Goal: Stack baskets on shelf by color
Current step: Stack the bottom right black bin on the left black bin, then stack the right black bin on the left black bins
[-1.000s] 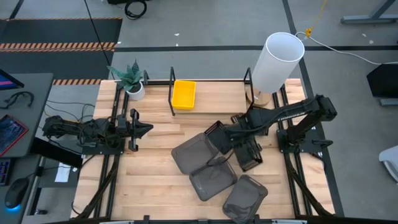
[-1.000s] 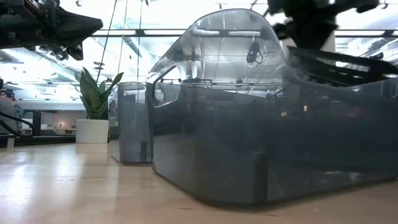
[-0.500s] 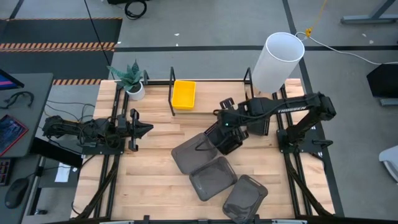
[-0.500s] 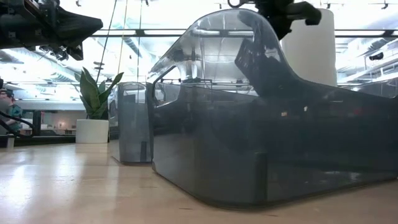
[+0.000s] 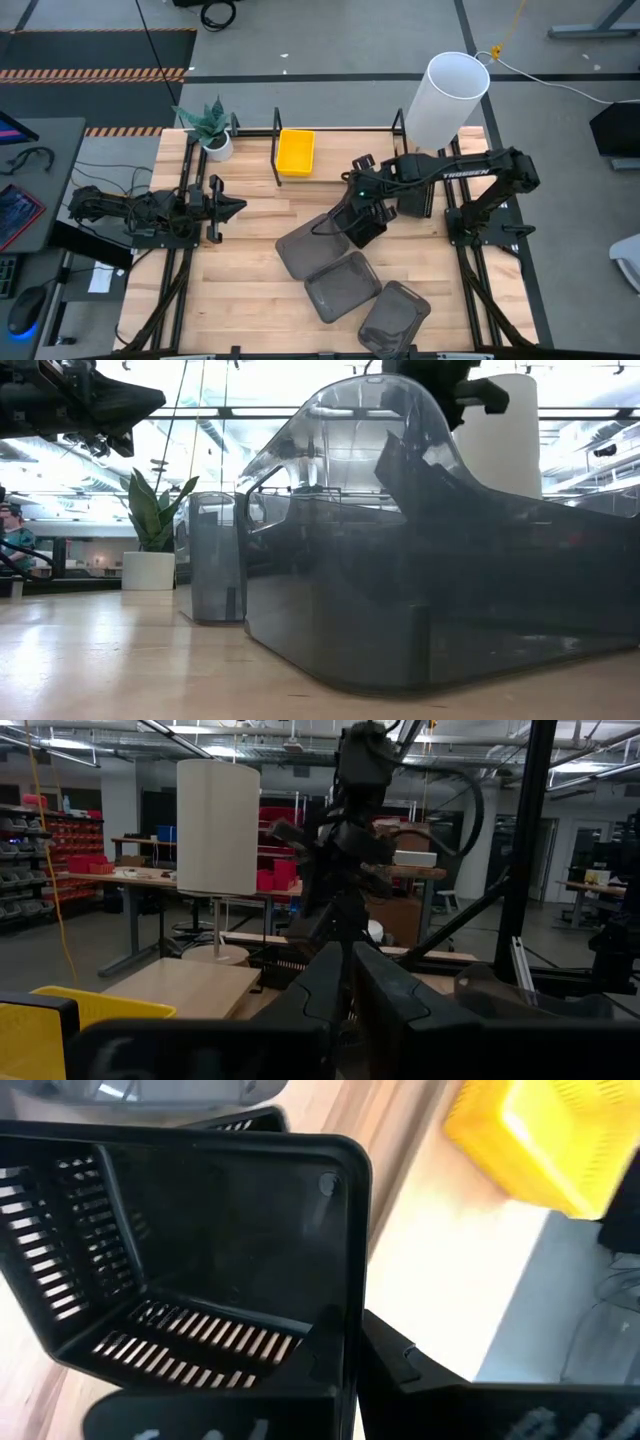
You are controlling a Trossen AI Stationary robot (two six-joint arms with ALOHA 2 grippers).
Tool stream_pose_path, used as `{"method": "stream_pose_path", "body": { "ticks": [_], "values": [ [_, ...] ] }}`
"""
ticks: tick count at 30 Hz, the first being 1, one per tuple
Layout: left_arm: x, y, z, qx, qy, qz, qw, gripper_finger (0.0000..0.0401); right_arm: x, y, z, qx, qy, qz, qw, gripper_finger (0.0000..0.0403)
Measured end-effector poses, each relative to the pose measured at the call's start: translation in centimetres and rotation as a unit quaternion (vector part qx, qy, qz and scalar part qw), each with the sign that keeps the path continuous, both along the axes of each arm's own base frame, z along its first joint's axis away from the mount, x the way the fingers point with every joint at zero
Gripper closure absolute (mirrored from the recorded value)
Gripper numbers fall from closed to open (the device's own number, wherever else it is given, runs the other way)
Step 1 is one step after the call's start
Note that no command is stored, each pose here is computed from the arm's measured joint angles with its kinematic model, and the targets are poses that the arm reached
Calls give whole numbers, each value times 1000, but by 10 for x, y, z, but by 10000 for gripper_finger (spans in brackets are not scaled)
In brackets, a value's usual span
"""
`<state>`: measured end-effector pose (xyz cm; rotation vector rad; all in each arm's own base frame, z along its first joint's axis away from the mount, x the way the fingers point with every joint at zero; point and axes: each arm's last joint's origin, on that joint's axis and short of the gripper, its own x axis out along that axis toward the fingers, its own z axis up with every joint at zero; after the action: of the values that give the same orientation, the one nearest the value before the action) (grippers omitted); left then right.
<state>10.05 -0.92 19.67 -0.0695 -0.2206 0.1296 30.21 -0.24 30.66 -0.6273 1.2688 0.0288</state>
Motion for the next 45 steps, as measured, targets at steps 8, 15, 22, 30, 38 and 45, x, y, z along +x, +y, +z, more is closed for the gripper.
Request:
{"method": "stream_pose_path", "body": {
  "ticks": [8,15,22,30,38,45],
  "values": [
    [0,0,0,0,0,0,1000,377,-3,0,-20,-1,26,1,1000,389],
    [0,0,0,0,0,0,1000,370,-8,0,-22,5,53,2,999,389],
    [0,0,0,0,0,0,1000,368,-13,2,-24,40,70,-18,997,388],
    [0,0,0,0,0,0,1000,378,-12,3,-24,50,67,-16,996,371],
    [0,0,0,0,0,0,1000,366,-12,3,-24,48,67,-16,996,330],
    [0,0,0,0,0,0,1000,372,-11,3,-23,45,59,-17,997,303]
  ]
}}
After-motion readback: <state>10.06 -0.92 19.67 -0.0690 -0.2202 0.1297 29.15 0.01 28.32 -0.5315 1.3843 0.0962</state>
